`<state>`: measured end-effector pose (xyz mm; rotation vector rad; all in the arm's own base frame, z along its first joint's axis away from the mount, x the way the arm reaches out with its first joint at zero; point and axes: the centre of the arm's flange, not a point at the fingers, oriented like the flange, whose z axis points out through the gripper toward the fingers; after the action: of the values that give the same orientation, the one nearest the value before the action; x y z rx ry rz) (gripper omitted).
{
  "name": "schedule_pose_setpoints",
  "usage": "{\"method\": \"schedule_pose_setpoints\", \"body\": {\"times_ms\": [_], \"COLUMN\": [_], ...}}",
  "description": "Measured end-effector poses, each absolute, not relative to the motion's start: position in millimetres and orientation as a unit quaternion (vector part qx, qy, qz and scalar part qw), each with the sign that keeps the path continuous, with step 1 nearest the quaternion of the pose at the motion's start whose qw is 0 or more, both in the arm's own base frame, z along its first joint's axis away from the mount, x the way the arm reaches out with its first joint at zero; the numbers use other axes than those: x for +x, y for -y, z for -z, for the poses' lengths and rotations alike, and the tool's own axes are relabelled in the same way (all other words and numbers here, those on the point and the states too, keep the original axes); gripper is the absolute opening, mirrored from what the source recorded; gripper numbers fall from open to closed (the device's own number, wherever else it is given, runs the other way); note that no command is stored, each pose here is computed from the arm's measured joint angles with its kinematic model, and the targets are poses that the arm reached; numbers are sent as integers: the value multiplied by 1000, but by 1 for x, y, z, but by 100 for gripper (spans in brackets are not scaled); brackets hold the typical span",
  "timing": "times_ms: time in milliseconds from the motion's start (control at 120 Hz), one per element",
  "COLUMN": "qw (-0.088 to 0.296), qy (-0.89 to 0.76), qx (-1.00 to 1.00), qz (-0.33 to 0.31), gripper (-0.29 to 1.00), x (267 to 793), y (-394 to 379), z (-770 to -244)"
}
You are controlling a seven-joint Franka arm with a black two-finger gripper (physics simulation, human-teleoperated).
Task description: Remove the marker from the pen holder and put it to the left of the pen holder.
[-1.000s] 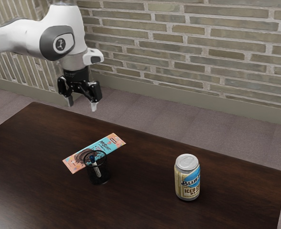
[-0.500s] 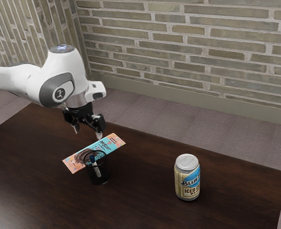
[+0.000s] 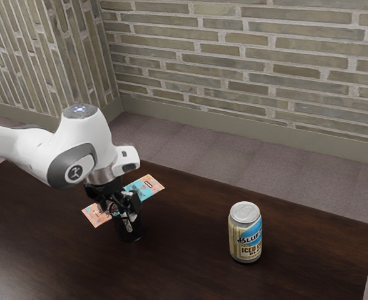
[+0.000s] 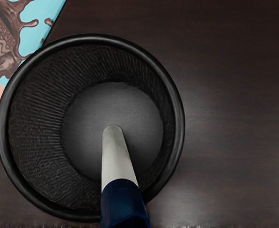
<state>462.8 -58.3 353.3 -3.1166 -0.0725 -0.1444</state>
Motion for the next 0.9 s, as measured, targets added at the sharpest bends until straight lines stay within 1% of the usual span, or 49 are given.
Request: {"method": "schedule_pose_setpoints", "body": {"times_ms": [83, 267, 433, 492, 567, 642, 767, 900], "qw": [9, 7, 7, 7, 7, 8, 11, 26], "qy": [27, 36, 40, 41, 43, 46, 52, 74], "qx": [-999, -998, -999, -998, -998, -998, -997, -996], "qz": [41, 41, 37, 37, 39, 45, 52, 42], "gripper": [69, 54, 21, 12, 5, 1, -3, -5], "x": [467, 479, 479, 479, 479, 482, 494, 518], "y": [58, 58, 57, 57, 56, 55, 52, 31], "z": [-346, -350, -348, -349, -351, -356, -378, -437]}}
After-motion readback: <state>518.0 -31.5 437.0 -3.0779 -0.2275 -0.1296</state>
